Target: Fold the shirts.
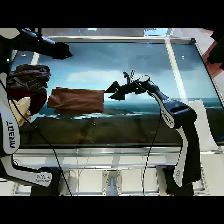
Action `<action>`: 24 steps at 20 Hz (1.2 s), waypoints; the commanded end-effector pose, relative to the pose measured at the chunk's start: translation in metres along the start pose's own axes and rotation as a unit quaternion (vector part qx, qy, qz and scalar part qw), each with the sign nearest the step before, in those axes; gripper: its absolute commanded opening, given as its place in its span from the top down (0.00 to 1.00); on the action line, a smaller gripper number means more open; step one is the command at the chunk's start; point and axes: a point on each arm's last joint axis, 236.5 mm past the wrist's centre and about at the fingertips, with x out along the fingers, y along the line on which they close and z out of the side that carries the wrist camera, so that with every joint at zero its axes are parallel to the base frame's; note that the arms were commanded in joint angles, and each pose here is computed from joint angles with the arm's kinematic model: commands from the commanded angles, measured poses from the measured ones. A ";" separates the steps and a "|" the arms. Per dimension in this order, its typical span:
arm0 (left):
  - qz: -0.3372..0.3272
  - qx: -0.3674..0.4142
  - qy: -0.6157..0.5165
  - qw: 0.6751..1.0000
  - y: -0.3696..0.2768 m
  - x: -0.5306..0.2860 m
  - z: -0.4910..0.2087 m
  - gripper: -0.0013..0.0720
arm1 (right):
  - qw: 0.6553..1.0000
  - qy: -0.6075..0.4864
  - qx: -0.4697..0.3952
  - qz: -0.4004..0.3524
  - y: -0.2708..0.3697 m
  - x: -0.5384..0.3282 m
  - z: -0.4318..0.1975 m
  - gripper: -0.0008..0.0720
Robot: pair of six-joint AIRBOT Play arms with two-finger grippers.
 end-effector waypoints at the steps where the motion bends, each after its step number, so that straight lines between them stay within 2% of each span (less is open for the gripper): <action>1: 0.000 0.000 0.000 1.000 0.000 0.000 0.000 0.97 | 0.997 -0.030 -0.037 -0.053 -0.013 0.023 0.006 0.21; 3: 0.000 0.000 0.000 1.000 0.000 0.000 0.000 0.97 | 0.995 -0.058 -0.051 -0.067 -0.012 0.035 0.013 0.14; 14: 0.000 0.010 0.000 1.000 0.001 0.000 0.000 0.97 | 0.995 -0.057 -0.024 -0.078 -0.013 0.056 0.004 0.17; 15: 0.000 0.010 0.000 1.000 0.001 0.000 0.000 0.97 | 0.995 -0.051 -0.024 -0.077 -0.013 0.056 0.001 0.29; 17: 0.000 0.009 0.000 1.000 0.000 0.000 0.000 0.97 | 0.996 -0.026 -0.031 -0.078 -0.013 0.057 -0.011 0.62; 18: 0.000 0.009 0.000 1.000 0.000 0.000 0.000 0.97 | 0.996 -0.017 -0.043 -0.077 -0.013 0.057 -0.014 0.70; 20: 0.000 0.009 0.001 1.000 0.000 0.000 -0.001 0.97 | 0.996 -0.015 -0.061 -0.070 -0.010 0.056 -0.014 0.94; 24: 0.000 0.010 0.002 1.000 0.000 0.000 -0.001 0.97 | 0.991 -0.065 -0.105 -0.043 0.023 0.017 0.026 0.95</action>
